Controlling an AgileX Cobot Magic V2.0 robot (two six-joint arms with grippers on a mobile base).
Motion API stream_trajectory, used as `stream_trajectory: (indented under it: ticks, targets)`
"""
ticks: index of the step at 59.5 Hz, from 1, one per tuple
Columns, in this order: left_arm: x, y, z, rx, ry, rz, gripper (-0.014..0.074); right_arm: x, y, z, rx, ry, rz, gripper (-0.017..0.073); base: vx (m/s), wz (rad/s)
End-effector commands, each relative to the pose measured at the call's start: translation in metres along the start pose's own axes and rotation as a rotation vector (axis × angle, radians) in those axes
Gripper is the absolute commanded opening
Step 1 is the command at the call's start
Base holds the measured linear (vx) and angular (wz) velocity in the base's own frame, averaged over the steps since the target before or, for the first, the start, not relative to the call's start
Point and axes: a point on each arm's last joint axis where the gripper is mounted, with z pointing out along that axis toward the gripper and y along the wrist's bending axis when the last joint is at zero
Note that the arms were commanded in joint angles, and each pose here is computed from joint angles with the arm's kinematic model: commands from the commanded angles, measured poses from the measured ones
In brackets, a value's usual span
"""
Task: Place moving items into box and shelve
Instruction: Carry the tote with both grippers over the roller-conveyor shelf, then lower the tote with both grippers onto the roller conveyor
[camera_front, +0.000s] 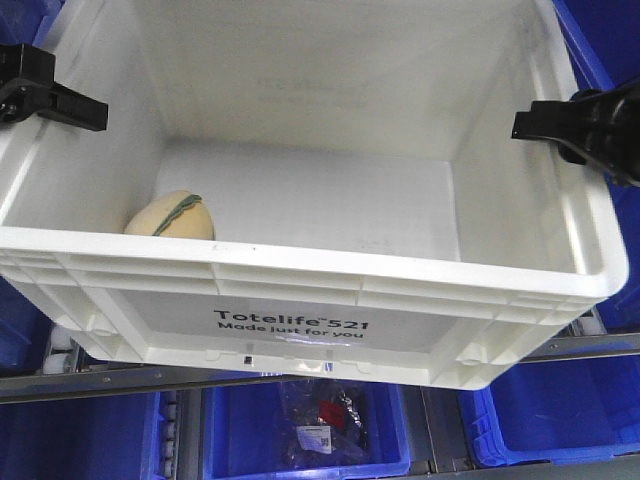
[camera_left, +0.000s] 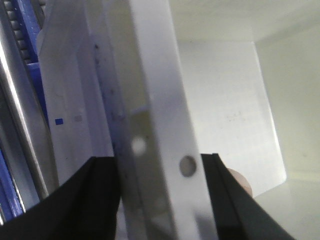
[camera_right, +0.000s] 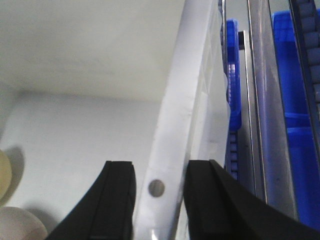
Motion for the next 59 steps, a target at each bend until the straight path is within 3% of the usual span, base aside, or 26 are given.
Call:
stream_trajectory:
  ticks: [1, 15, 26, 47, 59]
  targets:
    - [-0.020, -0.025, -0.018, 0.140, -0.208, -0.017, -0.0003, -0.023, 0.009, -0.001, -0.056, -0.159, 0.039, -0.0006, 0.00, 0.00]
    - [-0.027, -0.010, 0.018, 0.149, -0.132, -0.065, -0.0003, -0.031, -0.002, 0.036, 0.008, -0.196, -0.007, -0.0006, 0.00, 0.00]
    - [-0.035, -0.014, 0.060, 0.239, -0.101, -0.128, -0.0003, -0.039, -0.005, 0.052, 0.017, -0.273, -0.002, -0.0006, 0.00, 0.00]
    - [-0.040, -0.026, 0.120, 0.234, -0.136, -0.112, 0.0012, -0.048, -0.014, 0.085, 0.041, -0.402, 0.002, 0.0001, 0.00, 0.00]
    - [-0.043, -0.022, 0.123, 0.192, -0.174, -0.100, 0.0109, -0.040, -0.021, 0.113, 0.063, -0.348, 0.008, 0.0069, 0.00, 0.00]
